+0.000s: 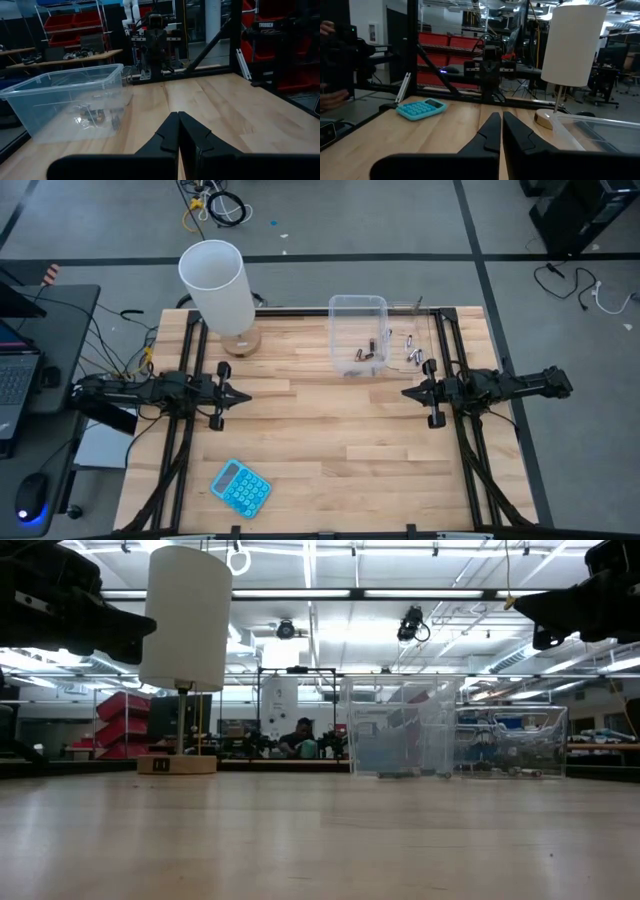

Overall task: Sort batteries
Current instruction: Return to Home Position

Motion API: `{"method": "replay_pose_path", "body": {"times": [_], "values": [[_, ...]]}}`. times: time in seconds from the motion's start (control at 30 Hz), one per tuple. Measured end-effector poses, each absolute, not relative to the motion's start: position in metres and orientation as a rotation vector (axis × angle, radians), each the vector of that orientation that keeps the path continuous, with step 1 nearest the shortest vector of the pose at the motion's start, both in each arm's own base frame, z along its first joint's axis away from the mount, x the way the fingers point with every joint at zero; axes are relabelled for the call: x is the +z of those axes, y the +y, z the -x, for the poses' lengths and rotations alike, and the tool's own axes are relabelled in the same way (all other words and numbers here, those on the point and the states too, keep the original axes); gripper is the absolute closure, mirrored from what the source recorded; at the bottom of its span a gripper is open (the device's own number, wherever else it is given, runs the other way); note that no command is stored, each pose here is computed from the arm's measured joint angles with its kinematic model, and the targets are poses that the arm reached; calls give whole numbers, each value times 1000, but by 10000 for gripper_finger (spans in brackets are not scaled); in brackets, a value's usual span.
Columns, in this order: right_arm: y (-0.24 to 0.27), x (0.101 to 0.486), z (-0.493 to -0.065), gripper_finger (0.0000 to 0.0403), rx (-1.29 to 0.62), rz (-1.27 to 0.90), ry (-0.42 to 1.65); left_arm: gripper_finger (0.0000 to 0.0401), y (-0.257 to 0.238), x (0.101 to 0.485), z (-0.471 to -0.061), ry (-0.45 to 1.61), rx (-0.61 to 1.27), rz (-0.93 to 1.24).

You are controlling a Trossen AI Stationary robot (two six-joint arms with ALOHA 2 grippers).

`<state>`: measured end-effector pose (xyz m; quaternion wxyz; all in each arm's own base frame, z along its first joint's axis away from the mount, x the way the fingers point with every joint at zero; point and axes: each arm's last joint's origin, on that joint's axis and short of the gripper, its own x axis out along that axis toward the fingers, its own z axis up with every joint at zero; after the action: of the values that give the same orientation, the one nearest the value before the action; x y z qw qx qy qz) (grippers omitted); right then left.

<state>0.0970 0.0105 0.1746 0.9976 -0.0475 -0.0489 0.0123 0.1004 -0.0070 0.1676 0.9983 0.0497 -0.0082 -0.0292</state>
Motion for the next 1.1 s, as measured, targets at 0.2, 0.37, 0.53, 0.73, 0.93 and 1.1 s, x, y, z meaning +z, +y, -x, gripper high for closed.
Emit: {"method": "replay_pose_path", "body": {"times": [0.2, 0.37, 0.53, 0.73, 0.93, 1.1], "values": [[10, 175, -97, 400, 25, 95, -98, 393, -7, 171, -100, -52, -46, -121], [10, 175, -97, 398, 25, 95, -98, 393, -7, 162, -100, 37, -50, -108], [10, 175, -97, 396, 24, 95, -98, 393, -6, 161, -102, 57, -18, -137], [10, 175, -97, 399, 25, 95, -98, 393, -6, 155, -105, 123, -28, -184], [10, 175, -97, 394, 25, 95, -98, 393, -6, 159, -107, 88, -15, -183], [10, 175, -97, 396, 25, 95, -98, 393, -6, 165, -107, 28, -4, -198]]}}
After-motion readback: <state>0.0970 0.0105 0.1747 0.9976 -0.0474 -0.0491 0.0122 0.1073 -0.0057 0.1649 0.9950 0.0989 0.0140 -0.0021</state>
